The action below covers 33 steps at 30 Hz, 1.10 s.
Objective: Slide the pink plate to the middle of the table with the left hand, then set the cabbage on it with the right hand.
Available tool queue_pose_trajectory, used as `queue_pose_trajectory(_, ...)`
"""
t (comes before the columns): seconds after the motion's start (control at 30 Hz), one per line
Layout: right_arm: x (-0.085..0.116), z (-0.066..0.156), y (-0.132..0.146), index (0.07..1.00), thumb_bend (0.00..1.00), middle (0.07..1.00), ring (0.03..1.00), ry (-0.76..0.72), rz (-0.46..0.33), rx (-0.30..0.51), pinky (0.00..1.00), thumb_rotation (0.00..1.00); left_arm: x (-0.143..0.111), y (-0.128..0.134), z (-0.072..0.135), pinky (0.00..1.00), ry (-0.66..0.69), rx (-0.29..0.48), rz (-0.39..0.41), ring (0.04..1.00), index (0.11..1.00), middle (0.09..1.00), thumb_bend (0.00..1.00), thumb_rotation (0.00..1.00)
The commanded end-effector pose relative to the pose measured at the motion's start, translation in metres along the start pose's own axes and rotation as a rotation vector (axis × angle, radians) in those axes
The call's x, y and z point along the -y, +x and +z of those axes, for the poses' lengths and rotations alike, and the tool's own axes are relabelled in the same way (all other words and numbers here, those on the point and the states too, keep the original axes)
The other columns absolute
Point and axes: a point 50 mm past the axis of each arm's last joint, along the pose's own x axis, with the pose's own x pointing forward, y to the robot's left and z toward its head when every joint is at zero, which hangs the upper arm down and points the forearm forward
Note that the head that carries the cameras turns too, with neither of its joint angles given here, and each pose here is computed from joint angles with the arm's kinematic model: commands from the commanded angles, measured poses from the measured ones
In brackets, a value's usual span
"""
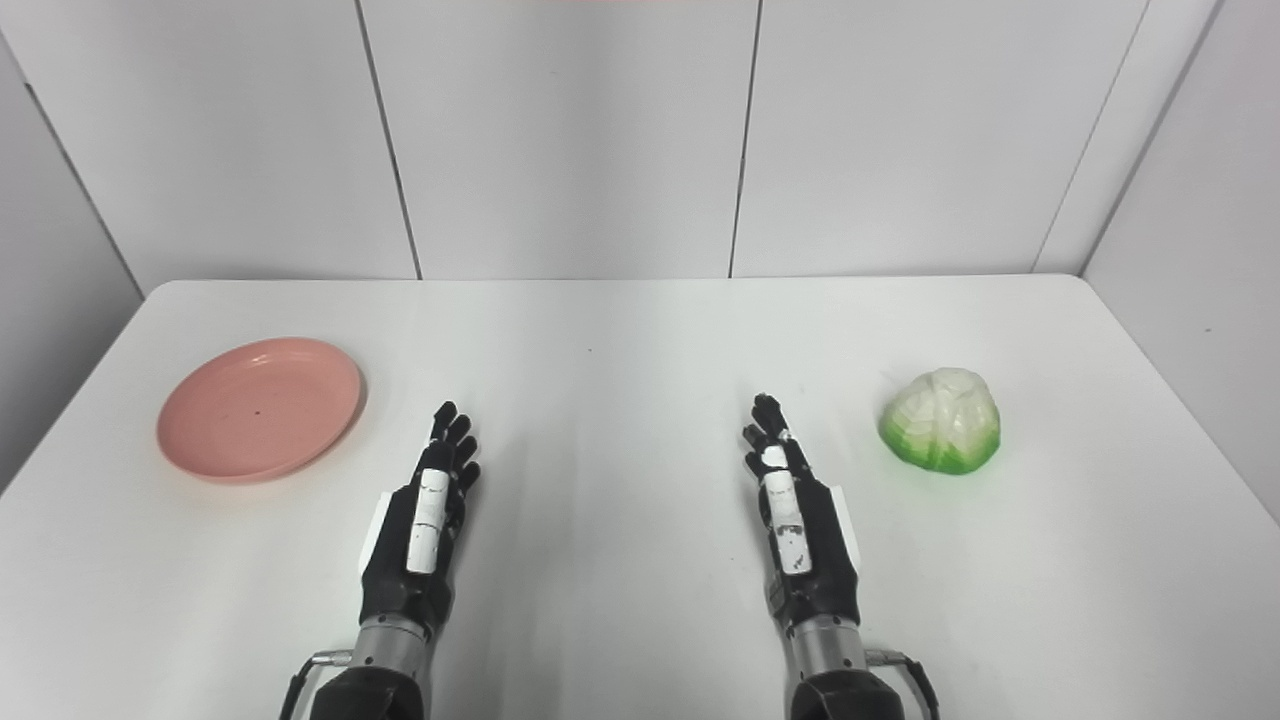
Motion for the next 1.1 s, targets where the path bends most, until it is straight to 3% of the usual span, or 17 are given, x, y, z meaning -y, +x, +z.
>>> queue_pose_trajectory(0.0, -0.004, -0.01, -0.009, 0.92, 0.9, 0.952, 0.948, 0.022, -0.006, -0.041, 0.97, 0.92, 0.003, 0.006, 0.015, 1.0, 0.003, 0.078, -0.009, 0.996, 1.0, 1.0, 0.82, 0.94)
queue_pose_trajectory(0.47, 0.008, -0.02, -0.011, 0.908, 0.9, 0.945, 0.941, 0.032, -0.008, -0.057, 0.98, 0.91, 0.012, 0.006, 0.004, 1.0, -0.008, 0.064, -0.009, 0.997, 1.0, 1.0, 0.81, 0.94)
queue_pose_trajectory(1.07, 0.048, -0.048, -0.02, 0.938, 0.85, 0.96, 0.945, 0.034, 0.003, -0.085, 0.98, 0.94, 0.037, 0.006, -0.027, 1.0, -0.008, 0.081, -0.003, 0.998, 1.0, 0.999, 0.79, 0.97)
